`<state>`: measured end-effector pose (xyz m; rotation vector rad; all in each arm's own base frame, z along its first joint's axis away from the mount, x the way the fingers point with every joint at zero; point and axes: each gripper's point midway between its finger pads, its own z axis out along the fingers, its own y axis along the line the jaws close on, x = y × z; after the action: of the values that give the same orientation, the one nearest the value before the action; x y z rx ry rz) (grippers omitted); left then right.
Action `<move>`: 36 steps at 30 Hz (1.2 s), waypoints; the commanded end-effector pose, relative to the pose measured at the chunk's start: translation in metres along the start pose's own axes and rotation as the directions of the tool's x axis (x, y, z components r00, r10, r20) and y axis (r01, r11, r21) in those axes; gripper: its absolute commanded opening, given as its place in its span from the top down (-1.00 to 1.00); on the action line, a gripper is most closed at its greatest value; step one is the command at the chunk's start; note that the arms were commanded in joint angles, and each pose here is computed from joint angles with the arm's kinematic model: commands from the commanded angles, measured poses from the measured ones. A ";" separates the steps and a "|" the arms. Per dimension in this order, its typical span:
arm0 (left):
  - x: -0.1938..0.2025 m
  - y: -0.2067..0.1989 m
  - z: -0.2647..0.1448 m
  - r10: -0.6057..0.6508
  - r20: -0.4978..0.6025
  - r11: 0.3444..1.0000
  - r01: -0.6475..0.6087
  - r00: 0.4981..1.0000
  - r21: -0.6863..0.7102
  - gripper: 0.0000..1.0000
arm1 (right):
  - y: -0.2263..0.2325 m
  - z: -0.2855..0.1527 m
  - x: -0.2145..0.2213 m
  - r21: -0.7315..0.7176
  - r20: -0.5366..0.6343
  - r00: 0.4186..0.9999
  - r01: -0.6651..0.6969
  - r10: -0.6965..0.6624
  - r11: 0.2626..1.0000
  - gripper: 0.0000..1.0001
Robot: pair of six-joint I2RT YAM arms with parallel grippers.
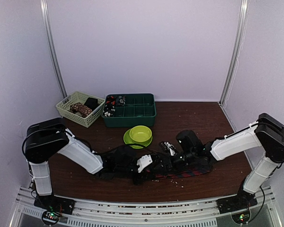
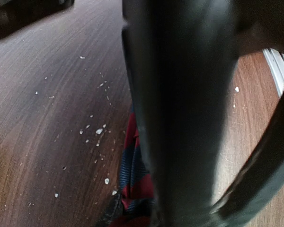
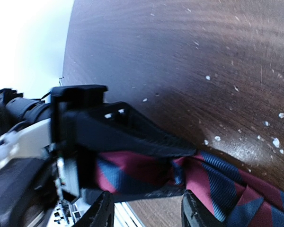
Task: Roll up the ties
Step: Roll the tie at the center of the board.
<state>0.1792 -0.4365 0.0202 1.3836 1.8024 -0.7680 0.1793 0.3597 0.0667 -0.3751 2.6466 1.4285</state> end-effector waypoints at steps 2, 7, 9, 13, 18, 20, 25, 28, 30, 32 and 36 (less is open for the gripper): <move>0.044 -0.003 0.003 -0.007 -0.138 1.000 0.009 0.990 0.014 0.42 | 0.011 0.014 -0.008 -0.046 0.010 0.999 -0.032 0.032 0.998 0.04; 0.045 -0.002 0.004 -0.007 -0.139 1.000 0.009 0.990 0.014 0.42 | 0.017 0.023 -0.011 -0.070 0.016 0.999 -0.044 0.045 0.997 0.09; 0.045 -0.002 0.004 -0.007 -0.141 1.000 0.009 0.990 0.015 0.42 | 0.016 0.025 -0.011 -0.067 0.018 0.999 -0.049 0.050 0.997 0.20; 0.046 -0.002 0.004 -0.007 -0.141 1.000 0.010 0.990 0.016 0.42 | 0.016 0.025 -0.010 -0.080 0.019 0.997 -0.073 0.075 0.994 0.34; 0.047 -0.002 0.004 -0.007 -0.143 1.000 0.010 0.990 0.015 0.42 | 0.029 0.016 -0.014 -0.176 0.063 0.992 -0.098 0.110 0.980 0.21; 0.047 -0.003 0.004 -0.008 -0.142 1.000 0.010 0.990 0.017 0.42 | 0.032 0.015 -0.016 -0.200 0.071 0.990 -0.108 0.125 0.974 0.22; 0.046 -0.003 0.004 -0.004 -0.142 1.000 0.007 0.990 0.020 0.42 | 0.024 0.022 -0.014 -0.182 0.057 0.989 -0.125 0.137 0.975 0.34; 0.047 -0.003 0.004 -0.004 -0.144 1.000 0.007 0.990 0.019 0.41 | 0.010 0.028 -0.007 -0.128 0.032 0.991 -0.126 0.131 0.984 0.48; 0.046 -0.003 0.004 -0.004 -0.143 1.000 0.006 0.990 0.018 0.40 | 0.000 0.031 0.000 -0.095 0.006 0.992 -0.126 0.127 0.987 0.49; 0.047 -0.003 0.004 -0.003 -0.144 1.000 0.006 0.990 0.018 0.38 | -0.008 0.034 0.006 -0.076 -0.013 0.992 -0.126 0.125 0.989 0.62; 0.044 -0.002 0.004 -0.003 -0.138 1.000 0.005 0.990 0.015 0.25 | -0.027 0.036 0.017 -0.026 -0.037 0.991 -0.131 0.130 0.991 1.00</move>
<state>0.1791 -0.4349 0.0183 1.3942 1.8077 -0.7763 0.1844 0.3833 0.0600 -0.2078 2.5936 1.6242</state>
